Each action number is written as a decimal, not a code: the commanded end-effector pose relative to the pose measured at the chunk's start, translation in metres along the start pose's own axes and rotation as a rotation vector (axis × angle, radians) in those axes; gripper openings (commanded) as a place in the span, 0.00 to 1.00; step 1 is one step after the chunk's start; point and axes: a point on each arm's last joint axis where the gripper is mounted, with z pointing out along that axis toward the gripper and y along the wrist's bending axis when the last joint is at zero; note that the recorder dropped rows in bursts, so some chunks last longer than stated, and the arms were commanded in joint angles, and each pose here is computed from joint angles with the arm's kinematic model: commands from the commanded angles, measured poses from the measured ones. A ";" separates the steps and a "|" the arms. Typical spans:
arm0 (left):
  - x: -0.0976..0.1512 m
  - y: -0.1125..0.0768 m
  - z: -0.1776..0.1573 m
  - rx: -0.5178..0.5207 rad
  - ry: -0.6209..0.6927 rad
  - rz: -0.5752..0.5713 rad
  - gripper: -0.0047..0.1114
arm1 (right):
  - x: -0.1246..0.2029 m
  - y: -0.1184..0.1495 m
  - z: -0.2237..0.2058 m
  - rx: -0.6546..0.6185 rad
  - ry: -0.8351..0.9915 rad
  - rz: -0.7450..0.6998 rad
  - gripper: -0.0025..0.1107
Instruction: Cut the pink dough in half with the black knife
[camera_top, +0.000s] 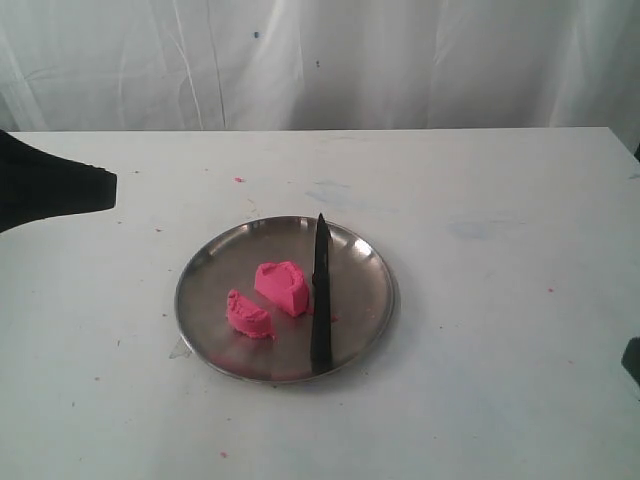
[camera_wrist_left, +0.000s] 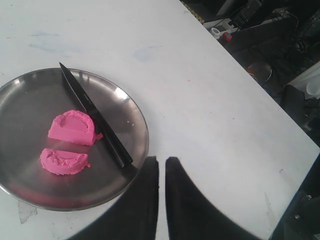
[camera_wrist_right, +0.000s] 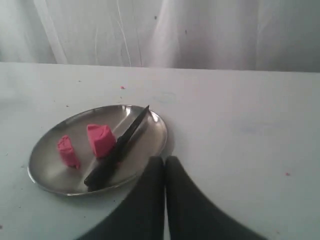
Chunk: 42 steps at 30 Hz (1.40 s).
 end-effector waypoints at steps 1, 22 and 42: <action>0.002 -0.001 -0.001 0.007 0.001 -0.012 0.14 | 0.028 -0.006 0.002 0.033 -0.026 0.096 0.02; 0.005 -0.004 -0.006 -0.013 -0.018 0.015 0.14 | 0.033 -0.006 0.001 0.037 0.023 0.220 0.02; 0.130 0.000 -0.055 -0.402 -0.234 0.006 0.14 | 0.033 -0.006 0.001 0.037 0.023 0.220 0.02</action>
